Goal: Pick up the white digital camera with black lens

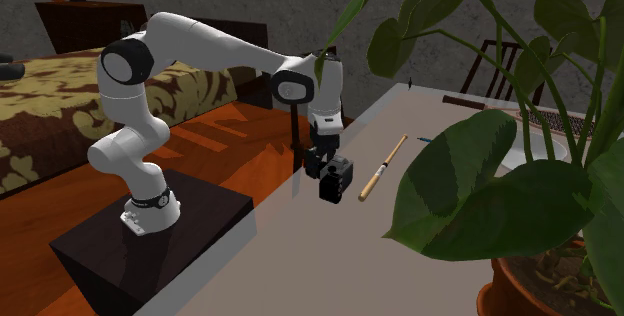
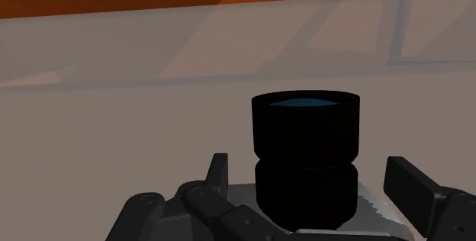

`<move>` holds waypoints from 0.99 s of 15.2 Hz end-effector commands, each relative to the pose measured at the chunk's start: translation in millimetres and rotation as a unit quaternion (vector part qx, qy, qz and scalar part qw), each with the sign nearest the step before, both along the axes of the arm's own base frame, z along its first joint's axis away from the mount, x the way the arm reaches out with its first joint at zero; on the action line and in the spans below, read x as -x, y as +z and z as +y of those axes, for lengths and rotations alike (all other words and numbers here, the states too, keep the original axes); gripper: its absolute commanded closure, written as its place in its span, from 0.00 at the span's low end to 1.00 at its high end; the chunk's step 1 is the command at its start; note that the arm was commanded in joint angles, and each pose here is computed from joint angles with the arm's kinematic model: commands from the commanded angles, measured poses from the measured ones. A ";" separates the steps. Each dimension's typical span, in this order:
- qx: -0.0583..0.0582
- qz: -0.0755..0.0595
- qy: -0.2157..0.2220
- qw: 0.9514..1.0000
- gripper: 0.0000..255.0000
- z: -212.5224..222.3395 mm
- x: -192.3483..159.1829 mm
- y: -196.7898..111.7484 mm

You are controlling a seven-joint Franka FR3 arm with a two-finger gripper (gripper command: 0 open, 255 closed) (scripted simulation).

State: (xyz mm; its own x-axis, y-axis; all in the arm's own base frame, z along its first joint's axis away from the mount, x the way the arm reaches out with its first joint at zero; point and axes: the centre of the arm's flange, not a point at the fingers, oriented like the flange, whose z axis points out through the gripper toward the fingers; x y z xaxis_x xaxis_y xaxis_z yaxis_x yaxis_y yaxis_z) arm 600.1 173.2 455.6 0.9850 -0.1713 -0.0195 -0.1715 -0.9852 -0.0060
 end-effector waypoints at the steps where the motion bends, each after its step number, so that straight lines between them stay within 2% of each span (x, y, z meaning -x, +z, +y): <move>1: 0.000 0.000 0.000 1.000 1.00 0.3 0.3 -2.2; 10: 0.000 0.000 0.000 1.000 1.00 0.0 0.4 -2.0; 15: 0.000 0.000 0.000 1.000 1.00 0.0 0.4 24.4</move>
